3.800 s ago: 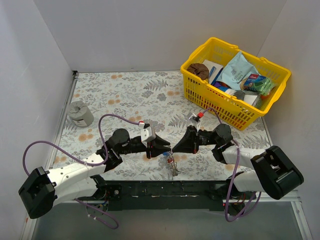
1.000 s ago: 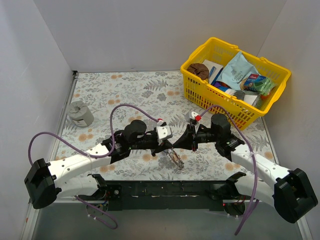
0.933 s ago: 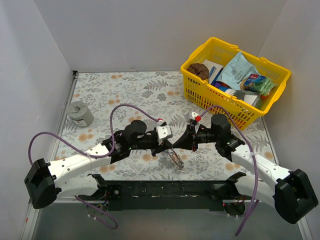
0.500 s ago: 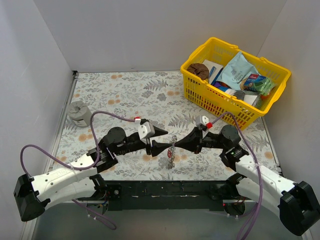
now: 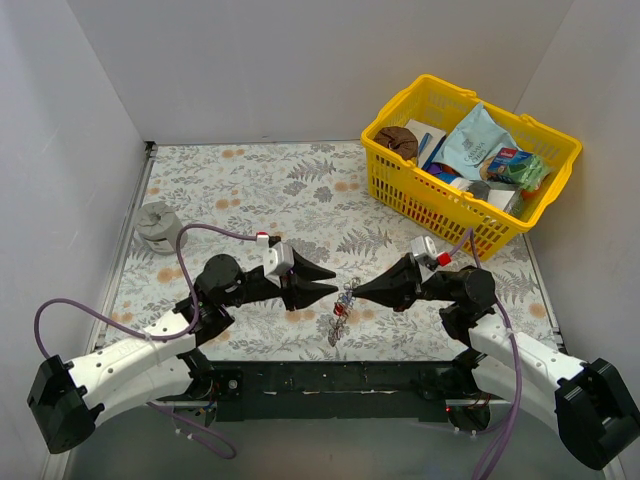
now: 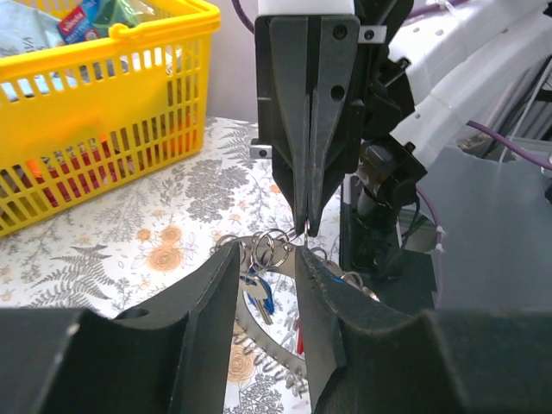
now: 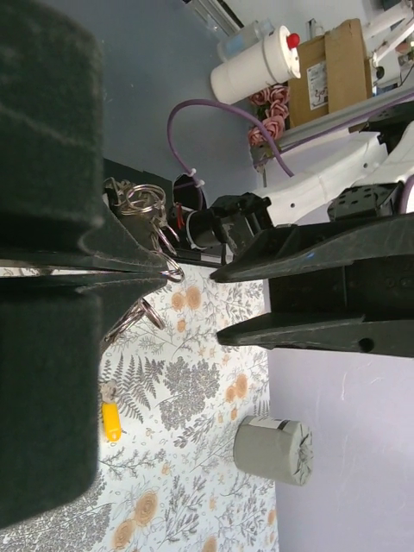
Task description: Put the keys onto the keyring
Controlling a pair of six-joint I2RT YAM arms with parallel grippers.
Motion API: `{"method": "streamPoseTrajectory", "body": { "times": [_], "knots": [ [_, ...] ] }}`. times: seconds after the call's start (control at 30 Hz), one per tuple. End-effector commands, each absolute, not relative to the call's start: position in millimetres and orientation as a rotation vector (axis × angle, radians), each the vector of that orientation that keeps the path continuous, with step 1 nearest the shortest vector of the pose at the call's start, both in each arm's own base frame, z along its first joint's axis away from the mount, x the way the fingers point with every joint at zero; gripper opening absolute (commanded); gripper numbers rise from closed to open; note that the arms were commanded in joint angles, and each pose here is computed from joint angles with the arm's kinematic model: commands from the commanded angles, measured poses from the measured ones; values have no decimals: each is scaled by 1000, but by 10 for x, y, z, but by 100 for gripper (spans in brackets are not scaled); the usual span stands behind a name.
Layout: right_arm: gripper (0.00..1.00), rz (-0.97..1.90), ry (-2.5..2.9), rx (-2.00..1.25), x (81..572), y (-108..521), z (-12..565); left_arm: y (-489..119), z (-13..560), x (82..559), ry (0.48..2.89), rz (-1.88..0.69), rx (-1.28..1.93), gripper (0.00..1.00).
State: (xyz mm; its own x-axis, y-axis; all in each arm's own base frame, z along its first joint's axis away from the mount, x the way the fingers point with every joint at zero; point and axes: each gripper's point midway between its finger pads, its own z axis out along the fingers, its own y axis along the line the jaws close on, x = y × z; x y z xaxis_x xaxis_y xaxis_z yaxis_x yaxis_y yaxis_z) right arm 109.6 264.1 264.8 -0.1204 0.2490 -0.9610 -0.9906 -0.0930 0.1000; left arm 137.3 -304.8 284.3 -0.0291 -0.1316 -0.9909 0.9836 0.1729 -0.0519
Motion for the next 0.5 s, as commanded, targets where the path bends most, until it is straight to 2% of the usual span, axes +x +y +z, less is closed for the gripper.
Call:
{"method": "streamPoseTrajectory", "body": {
  "times": [0.0, 0.23, 0.37, 0.47],
  "knots": [
    [1, 1442, 909, -1050, 988, 2608, 2956, -3091, 2863, 1266, 1186, -1251, 1032, 31],
    [1, 1441, 911, -1065, 965, 2601, 2931, -3138, 2873, 1185, 1153, -1314, 1109, 24],
    [1, 1443, 906, -1075, 959, 2605, 2938, -3180, 2881, 1170, 1147, -1339, 1136, 13],
    [1, 1440, 914, -1060, 981, 2607, 2935, -3199, 2867, 1204, 1161, -1329, 1137, 9]
  ]
}}
